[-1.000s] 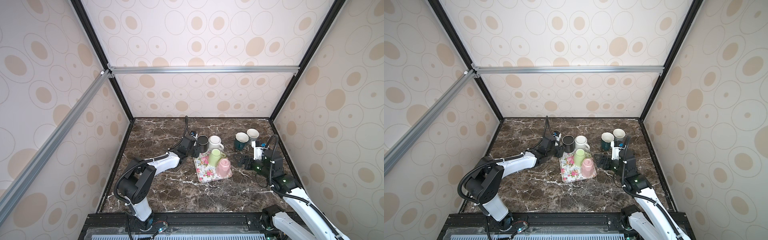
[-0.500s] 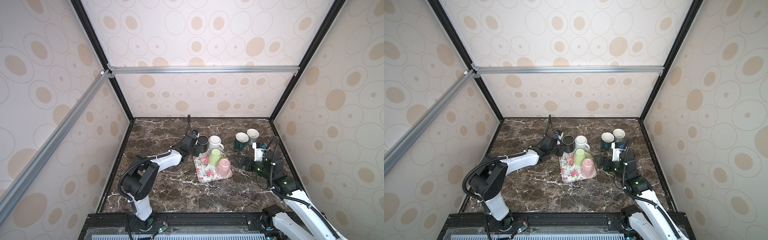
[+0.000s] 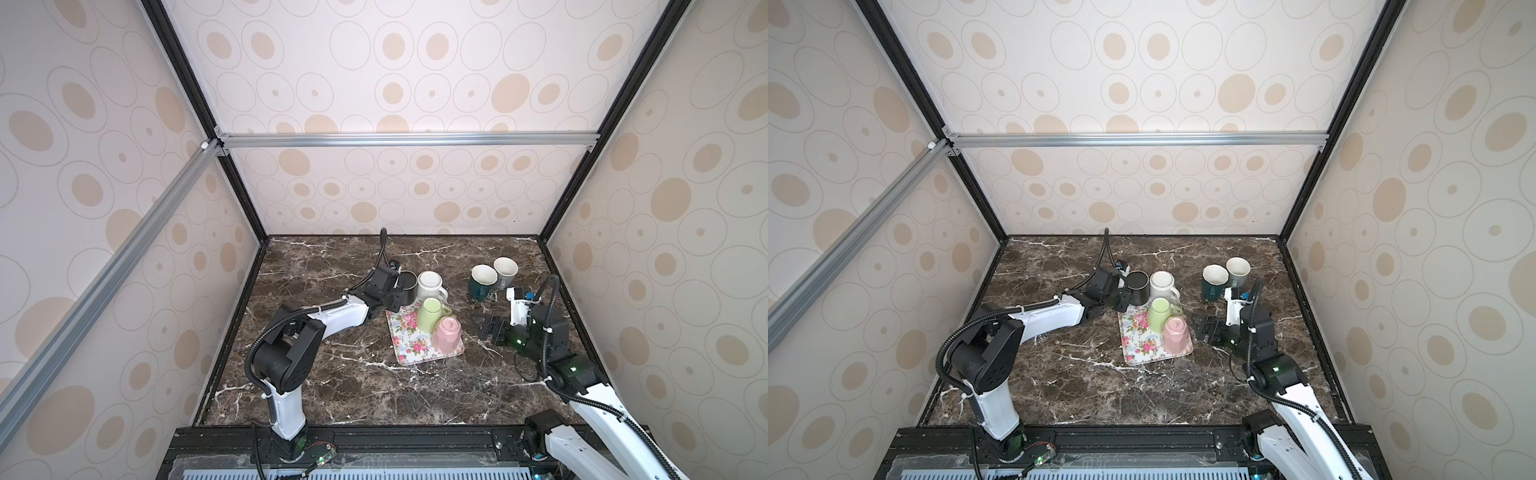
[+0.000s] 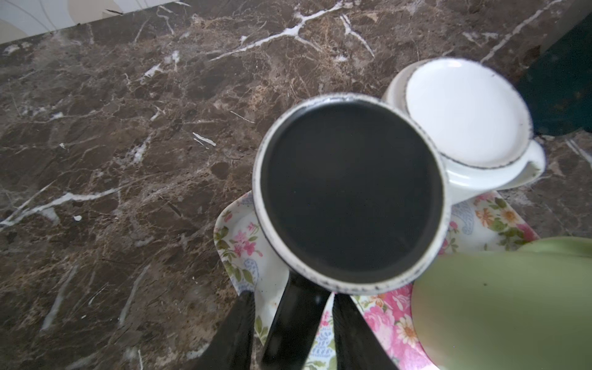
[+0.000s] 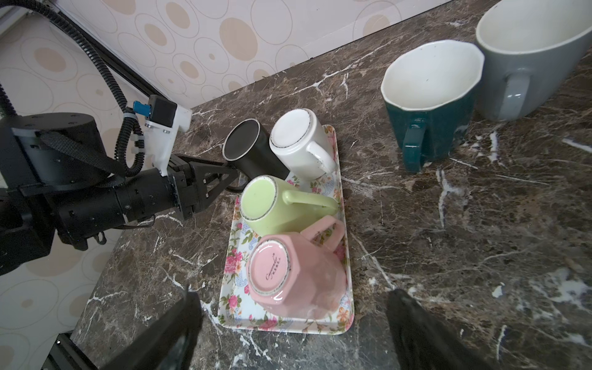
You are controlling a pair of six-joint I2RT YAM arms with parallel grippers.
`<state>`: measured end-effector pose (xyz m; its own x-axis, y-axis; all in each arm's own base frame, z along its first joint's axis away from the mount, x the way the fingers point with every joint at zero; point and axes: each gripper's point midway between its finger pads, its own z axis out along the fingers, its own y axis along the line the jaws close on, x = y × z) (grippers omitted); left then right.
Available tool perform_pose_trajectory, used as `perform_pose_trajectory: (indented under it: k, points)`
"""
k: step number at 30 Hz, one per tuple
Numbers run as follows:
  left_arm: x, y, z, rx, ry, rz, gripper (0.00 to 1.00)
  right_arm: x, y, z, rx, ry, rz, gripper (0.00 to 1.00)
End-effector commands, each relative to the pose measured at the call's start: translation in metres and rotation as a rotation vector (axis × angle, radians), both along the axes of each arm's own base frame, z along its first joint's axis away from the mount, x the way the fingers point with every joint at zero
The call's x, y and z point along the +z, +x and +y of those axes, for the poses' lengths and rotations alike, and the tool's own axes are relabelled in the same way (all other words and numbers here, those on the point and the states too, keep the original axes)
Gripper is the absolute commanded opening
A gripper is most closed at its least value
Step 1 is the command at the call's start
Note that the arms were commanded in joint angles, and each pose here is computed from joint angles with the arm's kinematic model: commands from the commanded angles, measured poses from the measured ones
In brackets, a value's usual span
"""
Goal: Turn the mug right side up
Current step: Pick up the mug from the tray.
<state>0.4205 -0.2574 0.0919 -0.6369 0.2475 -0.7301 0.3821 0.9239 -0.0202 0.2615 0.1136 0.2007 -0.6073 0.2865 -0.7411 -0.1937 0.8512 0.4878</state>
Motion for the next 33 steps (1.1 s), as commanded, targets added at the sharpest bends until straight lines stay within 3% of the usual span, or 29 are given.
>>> perform_pose_trajectory:
  k: [1,13,26,33]
  points:
    - [0.012,0.010,-0.005,-0.011,0.026,-0.033,0.40,0.001,0.000,-0.002,-0.004,-0.011,-0.002,0.93]
    - [0.000,0.007,-0.018,-0.044,0.019,0.013,0.35,0.019,0.016,0.003,-0.011,0.022,-0.041,0.93]
    - [0.014,0.007,-0.028,-0.087,0.037,0.009,0.34,0.011,0.013,0.003,-0.021,0.036,-0.025,0.93]
    - [0.005,0.004,-0.029,-0.086,0.071,0.043,0.30,0.010,0.011,0.001,-0.023,0.029,-0.024,0.93]
